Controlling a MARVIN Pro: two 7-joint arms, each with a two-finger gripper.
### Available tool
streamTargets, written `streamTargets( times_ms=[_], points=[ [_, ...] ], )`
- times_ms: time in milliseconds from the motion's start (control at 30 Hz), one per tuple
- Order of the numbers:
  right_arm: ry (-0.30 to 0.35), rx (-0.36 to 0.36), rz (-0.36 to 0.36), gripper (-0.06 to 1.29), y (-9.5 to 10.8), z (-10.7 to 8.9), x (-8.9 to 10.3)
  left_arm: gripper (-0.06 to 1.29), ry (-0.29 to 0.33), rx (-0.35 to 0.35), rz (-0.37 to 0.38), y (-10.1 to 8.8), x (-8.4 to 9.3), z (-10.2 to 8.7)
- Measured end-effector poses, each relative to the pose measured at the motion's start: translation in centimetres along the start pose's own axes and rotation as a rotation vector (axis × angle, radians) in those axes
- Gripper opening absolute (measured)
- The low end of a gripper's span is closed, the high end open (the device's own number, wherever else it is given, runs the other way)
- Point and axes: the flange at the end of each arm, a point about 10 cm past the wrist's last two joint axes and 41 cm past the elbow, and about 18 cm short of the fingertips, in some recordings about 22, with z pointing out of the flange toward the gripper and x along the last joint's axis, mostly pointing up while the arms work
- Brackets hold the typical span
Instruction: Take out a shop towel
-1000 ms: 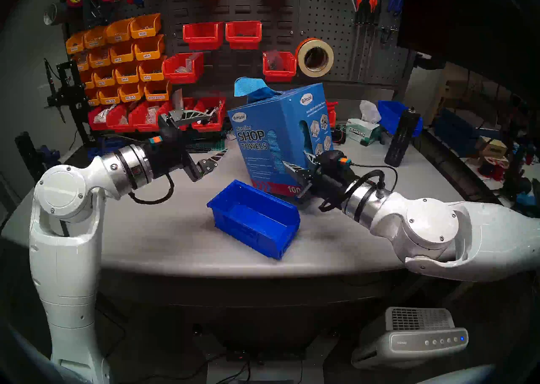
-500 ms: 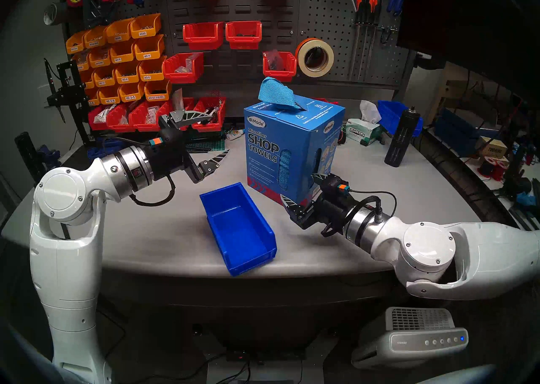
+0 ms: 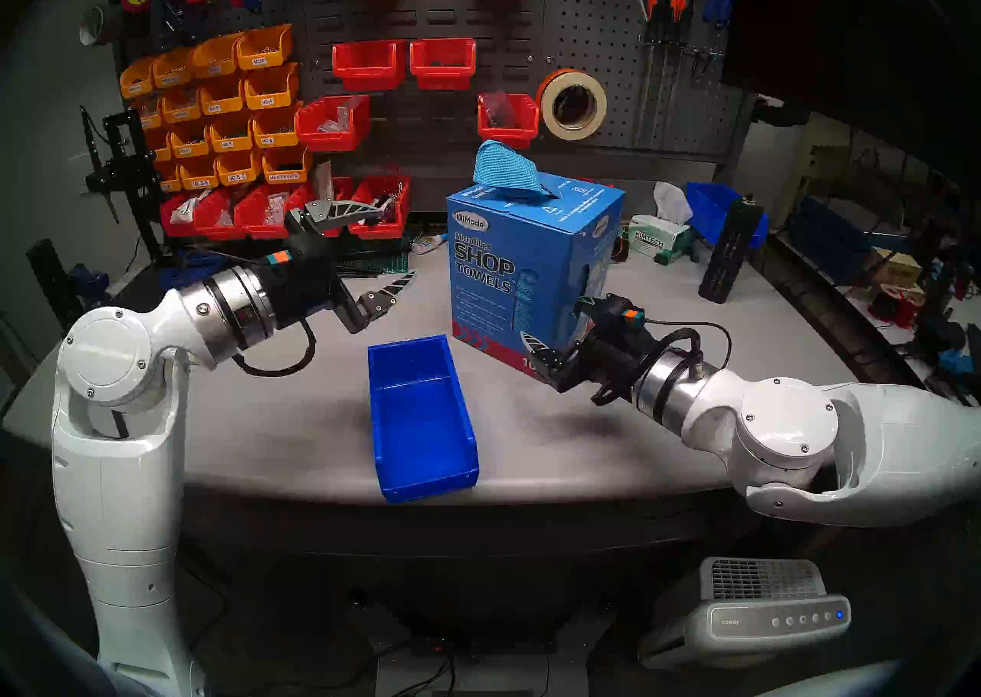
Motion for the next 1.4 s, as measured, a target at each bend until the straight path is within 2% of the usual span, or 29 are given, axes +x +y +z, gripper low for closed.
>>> streamTargets(
  times_ms=[267,667,967,1167,1400],
  points=[
    [0.016,-0.003,0.008,1.21,1.1,-0.5,1.9,1.27,0.011,-0.001,0.000,0.2,0.4,0.0],
    [0.009,0.008,0.015,1.21,1.2,-1.6,3.8,1.27,0.023,-0.005,-0.007,0.5,0.9,0.0],
    [0.013,-0.052,0.010,1.21,1.9,-2.1,5.6,1.27,0.031,-0.013,-0.015,0.8,1.1,0.3],
    [0.077,-0.117,-0.018,1.21,3.4,-2.3,8.0,1.27,0.036,-0.017,-0.019,1.0,1.2,0.4],
    [0.167,-0.151,-0.050,1.21,4.5,-2.6,11.4,1.27,0.040,-0.017,-0.021,1.1,1.4,0.5]
  ],
)
